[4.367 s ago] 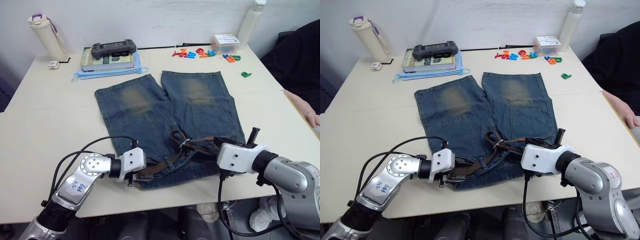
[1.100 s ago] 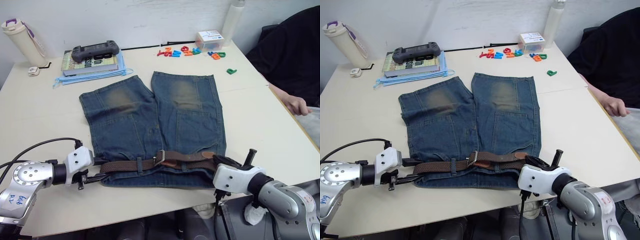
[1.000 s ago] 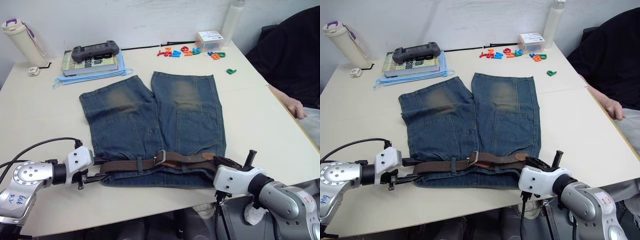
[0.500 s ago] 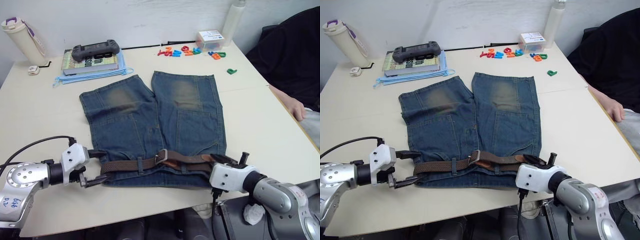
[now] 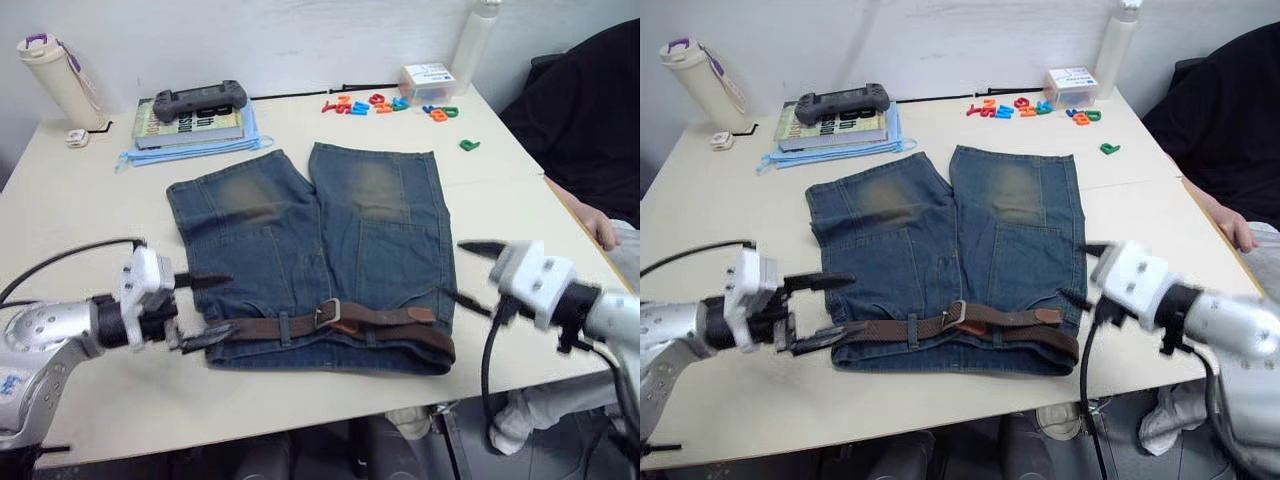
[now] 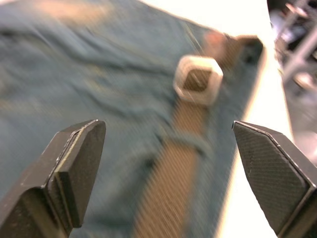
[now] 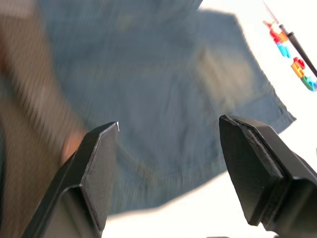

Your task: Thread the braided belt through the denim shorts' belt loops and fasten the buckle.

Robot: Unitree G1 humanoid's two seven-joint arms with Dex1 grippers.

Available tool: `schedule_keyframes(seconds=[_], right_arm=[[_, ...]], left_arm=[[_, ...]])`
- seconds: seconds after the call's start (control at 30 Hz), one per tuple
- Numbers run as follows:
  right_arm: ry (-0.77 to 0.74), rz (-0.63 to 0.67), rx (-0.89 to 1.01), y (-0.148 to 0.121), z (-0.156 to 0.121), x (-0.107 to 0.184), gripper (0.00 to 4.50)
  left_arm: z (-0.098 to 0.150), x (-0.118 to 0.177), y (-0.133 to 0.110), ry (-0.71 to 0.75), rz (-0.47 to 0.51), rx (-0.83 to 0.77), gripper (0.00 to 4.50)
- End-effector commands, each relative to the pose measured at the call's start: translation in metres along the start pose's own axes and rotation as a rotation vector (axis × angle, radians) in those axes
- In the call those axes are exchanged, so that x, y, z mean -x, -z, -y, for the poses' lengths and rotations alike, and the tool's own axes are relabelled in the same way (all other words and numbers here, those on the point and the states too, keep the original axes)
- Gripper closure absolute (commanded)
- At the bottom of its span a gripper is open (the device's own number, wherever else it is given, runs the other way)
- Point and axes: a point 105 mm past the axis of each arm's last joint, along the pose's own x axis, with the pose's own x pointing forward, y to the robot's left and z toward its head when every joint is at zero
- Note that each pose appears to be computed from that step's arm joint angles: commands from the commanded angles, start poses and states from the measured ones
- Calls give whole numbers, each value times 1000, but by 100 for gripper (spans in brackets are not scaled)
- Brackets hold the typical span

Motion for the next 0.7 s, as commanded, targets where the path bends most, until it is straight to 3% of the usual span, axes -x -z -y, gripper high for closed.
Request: schedule_keyframes(seconds=[0.03,0.2,0.4,0.7], right_arm=[[12,56,-159,-8,11,-6,103],[-20,64,-309,-2,9,-18,103],[20,70,-332,1,18,-22,103],[4,78,-348,-1,14,-24,103]], left_arm=[[-3,-10,-10,-24,53,6,0],[-14,-20,-13,-86,85,-20,0],[-24,-26,-14,-156,130,-9,0],[-27,-30,-9,-168,123,7,0]])
